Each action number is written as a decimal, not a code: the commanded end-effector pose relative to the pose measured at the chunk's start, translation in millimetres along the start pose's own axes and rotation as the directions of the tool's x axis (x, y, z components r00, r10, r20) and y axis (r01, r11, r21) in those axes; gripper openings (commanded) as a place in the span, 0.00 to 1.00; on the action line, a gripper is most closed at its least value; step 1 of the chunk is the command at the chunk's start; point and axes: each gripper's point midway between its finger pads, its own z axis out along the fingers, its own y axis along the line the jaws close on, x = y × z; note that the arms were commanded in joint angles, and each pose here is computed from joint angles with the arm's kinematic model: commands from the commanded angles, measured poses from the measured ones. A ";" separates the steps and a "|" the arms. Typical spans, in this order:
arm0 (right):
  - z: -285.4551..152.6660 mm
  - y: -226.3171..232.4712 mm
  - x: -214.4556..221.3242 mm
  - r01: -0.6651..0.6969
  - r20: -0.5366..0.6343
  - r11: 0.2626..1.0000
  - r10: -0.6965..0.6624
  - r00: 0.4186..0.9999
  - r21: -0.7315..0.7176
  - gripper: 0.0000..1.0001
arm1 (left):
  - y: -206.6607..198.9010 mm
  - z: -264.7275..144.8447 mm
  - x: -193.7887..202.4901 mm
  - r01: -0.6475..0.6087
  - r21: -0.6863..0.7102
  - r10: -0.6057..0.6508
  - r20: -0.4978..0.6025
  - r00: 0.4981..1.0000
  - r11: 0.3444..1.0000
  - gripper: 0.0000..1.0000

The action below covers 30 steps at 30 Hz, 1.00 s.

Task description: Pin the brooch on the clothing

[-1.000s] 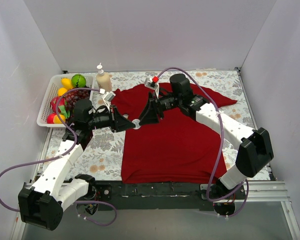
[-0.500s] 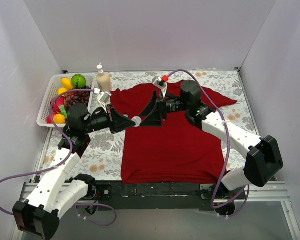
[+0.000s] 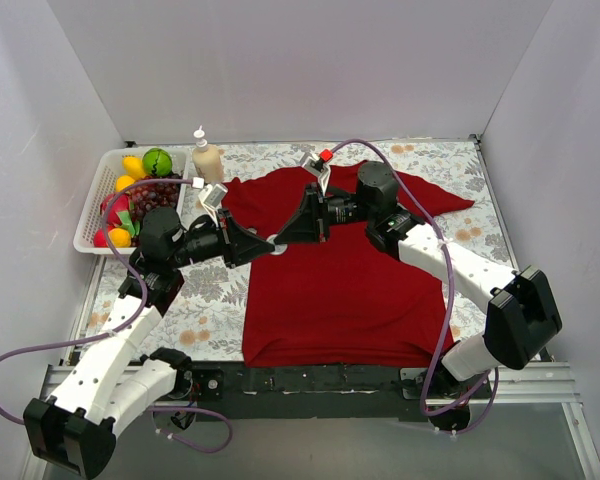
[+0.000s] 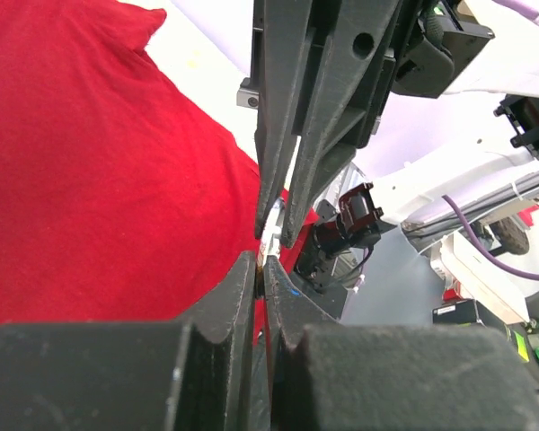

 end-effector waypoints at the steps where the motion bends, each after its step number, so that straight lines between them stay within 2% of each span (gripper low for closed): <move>1: 1.7 8.4 -9.6 0.050 0.021 0.998 -0.049 0.999 -0.029 0.06 | -7.8 -2.2 -11.1 -0.053 0.004 0.053 0.033 0.998 0.999 0.00; 4: 0.9 10.1 -10.8 0.055 0.027 0.998 -0.054 0.998 -0.027 0.01 | -4.7 -2.4 -10.6 -0.053 -0.013 0.054 0.031 0.998 0.998 0.00; 7: -1.0 11.1 -13.0 0.069 0.039 0.998 -0.068 0.997 -0.014 0.01 | -1.4 -4.4 -11.7 -0.060 -0.045 0.062 0.038 0.997 0.997 0.18; 8: -1.2 10.1 -14.1 0.073 0.045 0.997 -0.073 0.996 -0.005 0.01 | -0.8 -5.1 -12.6 -0.063 -0.054 0.065 0.043 0.997 0.997 0.33; 11: -2.8 11.5 -16.0 0.089 0.058 0.996 -0.089 0.994 0.006 0.01 | -1.6 -9.1 -15.7 -0.073 -0.078 0.078 0.066 0.995 0.994 0.49; 12: -3.4 12.6 -16.3 0.093 0.061 0.996 -0.093 0.994 0.006 0.01 | -1.2 -10.6 -17.4 -0.075 -0.090 0.083 0.078 0.993 0.993 0.51; 17: -6.9 17.3 -18.4 0.110 0.073 0.994 -0.109 0.991 0.003 0.01 | 0.5 -12.3 -20.4 -0.072 -0.110 0.084 0.100 0.991 0.991 0.53; 21: -10.1 22.7 -21.9 0.123 0.084 0.992 -0.123 0.989 -0.001 0.01 | -0.7 -9.4 -19.2 -0.068 -0.084 0.076 0.097 0.992 0.994 0.46; 24: -10.4 25.0 -22.9 0.126 0.089 0.992 -0.125 0.988 -0.008 0.01 | 0.8 -5.3 -15.5 -0.058 -0.061 0.062 0.077 0.995 0.996 0.45; 30: -9.3 27.6 -23.8 0.122 0.088 0.992 -0.119 0.989 -0.030 0.01 | 3.1 1.0 -11.5 -0.041 -0.027 0.042 0.056 0.998 0.999 0.30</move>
